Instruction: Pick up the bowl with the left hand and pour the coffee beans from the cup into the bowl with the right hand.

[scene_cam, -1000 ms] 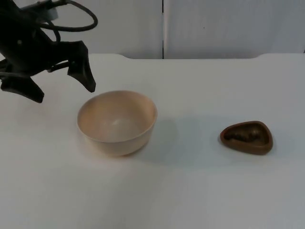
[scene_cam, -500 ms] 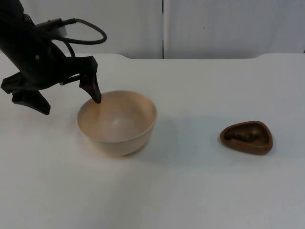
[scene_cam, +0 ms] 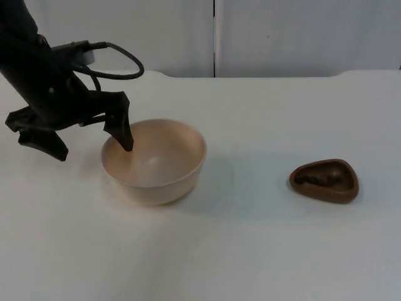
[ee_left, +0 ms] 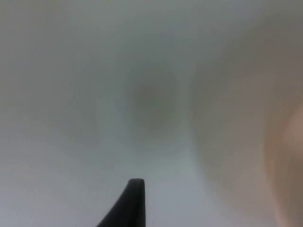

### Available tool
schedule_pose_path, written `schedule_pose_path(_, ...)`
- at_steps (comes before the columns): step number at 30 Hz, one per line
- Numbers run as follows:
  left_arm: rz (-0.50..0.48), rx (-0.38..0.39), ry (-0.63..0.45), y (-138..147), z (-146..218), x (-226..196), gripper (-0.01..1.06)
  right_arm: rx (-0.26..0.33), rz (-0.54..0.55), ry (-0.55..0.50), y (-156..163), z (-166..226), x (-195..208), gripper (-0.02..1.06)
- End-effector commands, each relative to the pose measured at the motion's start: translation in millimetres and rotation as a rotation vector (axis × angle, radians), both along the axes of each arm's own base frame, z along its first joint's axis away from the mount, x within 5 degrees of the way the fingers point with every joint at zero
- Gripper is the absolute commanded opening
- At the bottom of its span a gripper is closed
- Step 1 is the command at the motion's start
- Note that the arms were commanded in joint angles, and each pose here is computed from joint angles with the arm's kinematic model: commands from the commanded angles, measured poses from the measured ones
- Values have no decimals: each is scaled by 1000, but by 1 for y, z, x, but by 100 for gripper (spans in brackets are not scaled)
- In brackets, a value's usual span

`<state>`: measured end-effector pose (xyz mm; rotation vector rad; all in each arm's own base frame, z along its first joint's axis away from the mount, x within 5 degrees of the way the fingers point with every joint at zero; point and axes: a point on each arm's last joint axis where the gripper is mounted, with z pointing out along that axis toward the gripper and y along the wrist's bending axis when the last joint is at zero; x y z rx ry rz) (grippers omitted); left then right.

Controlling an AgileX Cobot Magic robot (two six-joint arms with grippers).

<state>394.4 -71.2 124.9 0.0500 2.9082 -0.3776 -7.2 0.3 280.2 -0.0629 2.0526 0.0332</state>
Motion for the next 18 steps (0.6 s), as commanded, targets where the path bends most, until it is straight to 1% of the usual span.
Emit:
schedule_pose_path(1,-15,11,-8,-1,-1,1,103,-3,-5,-8,0,0,0,105)
schedule_pose_path(3,-15,13,1,-1,-6,1,100,-3,-5,-8,0,0,0,105)
schedule_pose_path(9,-16,14,3,-1,-7,1,96,-5,-6,-8,0,0,0,105)
schedule_pose_path(13,-17,16,3,-1,-7,1,90,-5,-6,-8,0,0,0,105)
schedule_pose_path(14,-17,16,3,-1,-7,1,90,-5,-6,-8,0,0,0,105)
schedule_pose_path(18,-22,17,2,-1,-7,1,73,-5,-6,-8,0,0,0,105)
